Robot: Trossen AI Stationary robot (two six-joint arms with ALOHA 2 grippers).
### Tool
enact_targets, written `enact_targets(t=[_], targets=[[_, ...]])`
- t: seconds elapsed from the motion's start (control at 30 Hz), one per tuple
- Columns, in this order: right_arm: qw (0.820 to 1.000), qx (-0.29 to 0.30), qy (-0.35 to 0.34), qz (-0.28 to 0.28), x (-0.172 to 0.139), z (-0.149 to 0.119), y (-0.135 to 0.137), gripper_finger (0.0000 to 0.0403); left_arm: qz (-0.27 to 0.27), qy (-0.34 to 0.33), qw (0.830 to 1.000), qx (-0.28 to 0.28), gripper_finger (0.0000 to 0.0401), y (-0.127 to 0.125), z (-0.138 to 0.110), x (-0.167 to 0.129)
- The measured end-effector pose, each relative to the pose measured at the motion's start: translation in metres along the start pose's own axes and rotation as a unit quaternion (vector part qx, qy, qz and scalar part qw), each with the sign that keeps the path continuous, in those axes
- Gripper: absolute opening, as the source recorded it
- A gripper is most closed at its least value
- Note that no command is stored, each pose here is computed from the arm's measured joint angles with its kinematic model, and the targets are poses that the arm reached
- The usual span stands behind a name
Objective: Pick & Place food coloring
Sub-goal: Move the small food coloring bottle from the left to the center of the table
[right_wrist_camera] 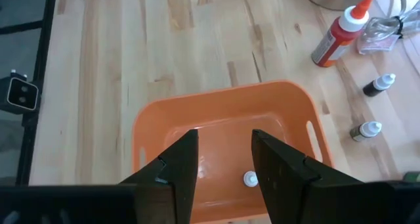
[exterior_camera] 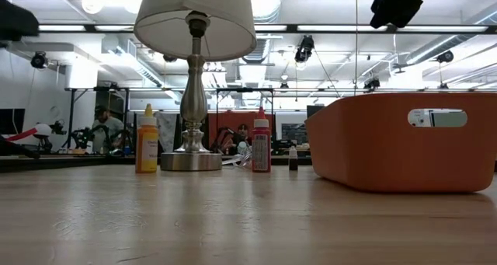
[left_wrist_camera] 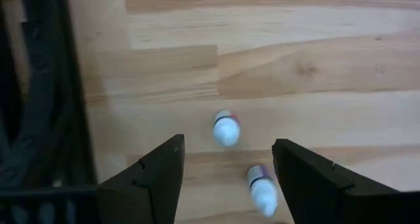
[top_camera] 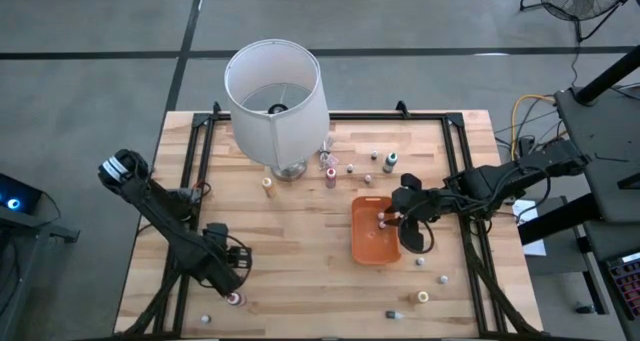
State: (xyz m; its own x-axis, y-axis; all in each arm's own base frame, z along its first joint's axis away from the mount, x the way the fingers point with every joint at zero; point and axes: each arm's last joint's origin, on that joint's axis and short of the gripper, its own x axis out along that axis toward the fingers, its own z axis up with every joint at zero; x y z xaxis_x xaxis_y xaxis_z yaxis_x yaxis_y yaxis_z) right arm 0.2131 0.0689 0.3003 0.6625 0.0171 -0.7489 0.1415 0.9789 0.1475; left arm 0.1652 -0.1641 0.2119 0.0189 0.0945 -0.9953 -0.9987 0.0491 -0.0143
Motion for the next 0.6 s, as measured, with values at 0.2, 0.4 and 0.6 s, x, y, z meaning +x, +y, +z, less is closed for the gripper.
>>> enact_targets(t=[0.2, 0.4, 0.6], targets=[[1.0, -0.002, -0.001, -0.001, 0.0, 0.0, 0.0, 0.0132, 0.017, -0.021, 1.0, -0.007, 0.0203, -0.008, -0.005, 0.015], [1.0, -0.002, 0.0, -0.001, 0.0, 0.0, 0.0, 0.0124, 0.027, -0.03, 0.999, -0.008, 0.0203, -0.012, -0.009, 0.025], [1.0, -0.002, 0.0, -0.001, 0.0, 0.0, 0.0, 0.0125, 0.03, -0.034, 0.999, -0.006, 0.0203, -0.016, -0.013, 0.033]])
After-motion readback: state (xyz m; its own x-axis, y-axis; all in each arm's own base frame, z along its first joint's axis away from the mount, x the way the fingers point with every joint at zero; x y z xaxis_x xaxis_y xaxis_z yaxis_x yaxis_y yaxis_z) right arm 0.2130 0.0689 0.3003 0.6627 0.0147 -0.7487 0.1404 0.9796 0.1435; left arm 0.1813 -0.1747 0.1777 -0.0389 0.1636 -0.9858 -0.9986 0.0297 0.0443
